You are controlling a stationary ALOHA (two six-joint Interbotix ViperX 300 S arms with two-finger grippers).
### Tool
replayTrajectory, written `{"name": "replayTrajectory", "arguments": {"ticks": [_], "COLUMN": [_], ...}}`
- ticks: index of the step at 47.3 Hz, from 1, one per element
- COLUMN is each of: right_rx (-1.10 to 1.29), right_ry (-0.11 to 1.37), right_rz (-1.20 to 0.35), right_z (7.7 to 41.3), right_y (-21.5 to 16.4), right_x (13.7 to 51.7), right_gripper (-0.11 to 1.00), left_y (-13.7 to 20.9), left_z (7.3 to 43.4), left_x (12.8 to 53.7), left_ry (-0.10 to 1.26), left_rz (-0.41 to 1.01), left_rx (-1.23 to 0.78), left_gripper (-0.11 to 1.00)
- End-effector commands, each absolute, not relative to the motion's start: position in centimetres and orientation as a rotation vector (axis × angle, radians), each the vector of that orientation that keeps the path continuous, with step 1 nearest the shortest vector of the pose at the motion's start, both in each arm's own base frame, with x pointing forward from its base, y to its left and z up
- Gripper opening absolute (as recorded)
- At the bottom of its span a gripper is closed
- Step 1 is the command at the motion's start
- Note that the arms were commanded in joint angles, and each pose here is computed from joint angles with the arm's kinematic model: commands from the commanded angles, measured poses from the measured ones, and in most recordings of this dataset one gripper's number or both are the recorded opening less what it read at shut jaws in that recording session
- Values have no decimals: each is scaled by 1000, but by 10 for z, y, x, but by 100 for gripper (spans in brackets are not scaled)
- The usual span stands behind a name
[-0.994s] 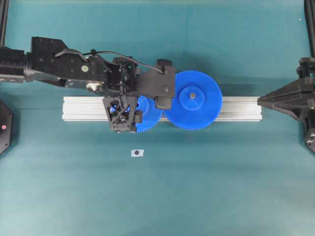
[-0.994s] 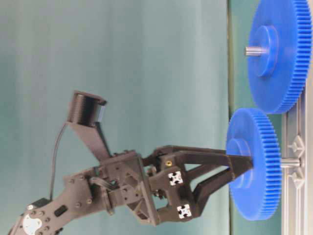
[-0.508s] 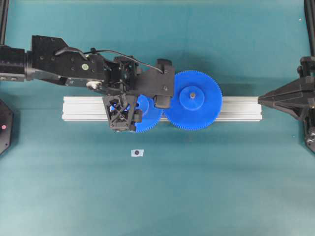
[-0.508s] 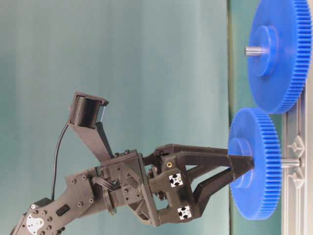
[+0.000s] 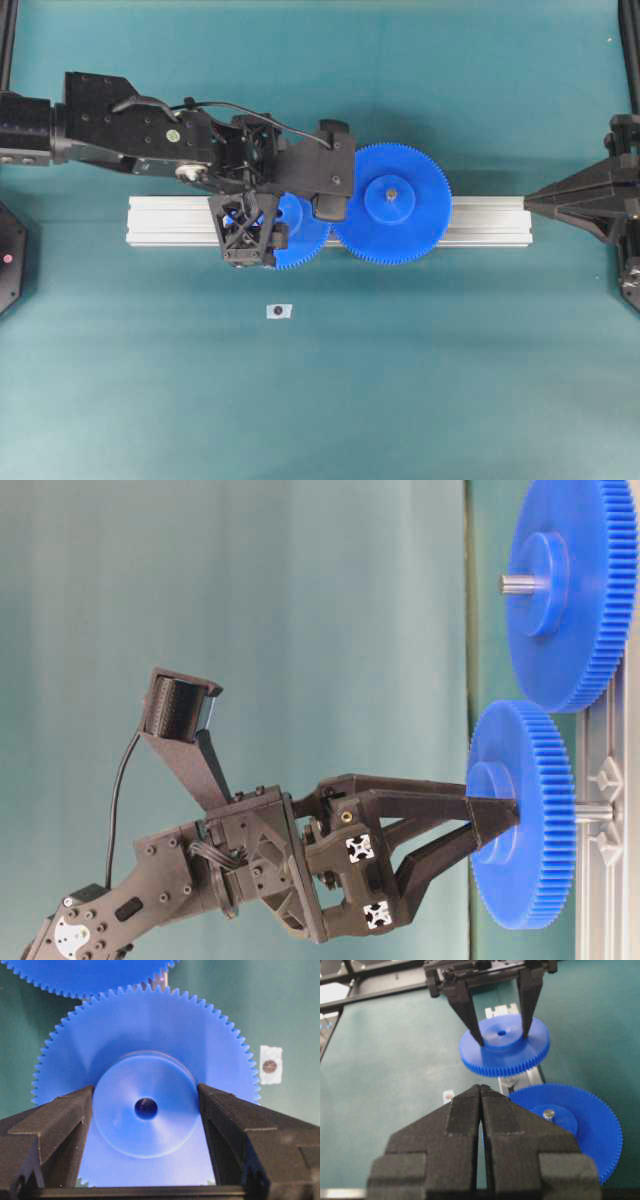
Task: Insert the small gear onto the shaft.
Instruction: 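Push the small blue gear onto the shaft, meshing with the large gear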
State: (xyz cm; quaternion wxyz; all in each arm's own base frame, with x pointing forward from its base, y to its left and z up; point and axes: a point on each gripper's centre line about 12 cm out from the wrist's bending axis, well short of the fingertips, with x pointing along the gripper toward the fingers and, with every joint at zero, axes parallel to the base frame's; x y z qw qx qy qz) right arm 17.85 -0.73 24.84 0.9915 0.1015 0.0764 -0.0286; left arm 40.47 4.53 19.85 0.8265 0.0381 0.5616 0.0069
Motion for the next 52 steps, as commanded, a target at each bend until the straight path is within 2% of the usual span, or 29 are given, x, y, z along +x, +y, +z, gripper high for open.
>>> {"name": "replayTrajectory", "arguments": {"ticks": [1, 33, 40, 52], "right_rx": [216, 216, 214, 216], "right_ry": [142, 142, 140, 143], "right_rz": [-61, -61, -60, -62], "right_z": [252, 252, 253, 252], "right_y": [-8, -8, -8, -8], "right_x": [180, 180, 180, 180], "right_gripper": [4, 4, 4, 4], "left_y": [53, 53, 53, 53], "left_z": [208, 223, 229, 235], "left_x": [404, 406, 408, 410], "left_ry": [1172, 1154, 1149, 1145], "left_rz": [33, 11, 10, 9], "left_rx": [81, 119, 118, 121], "left_gripper": [69, 70, 91, 90]}}
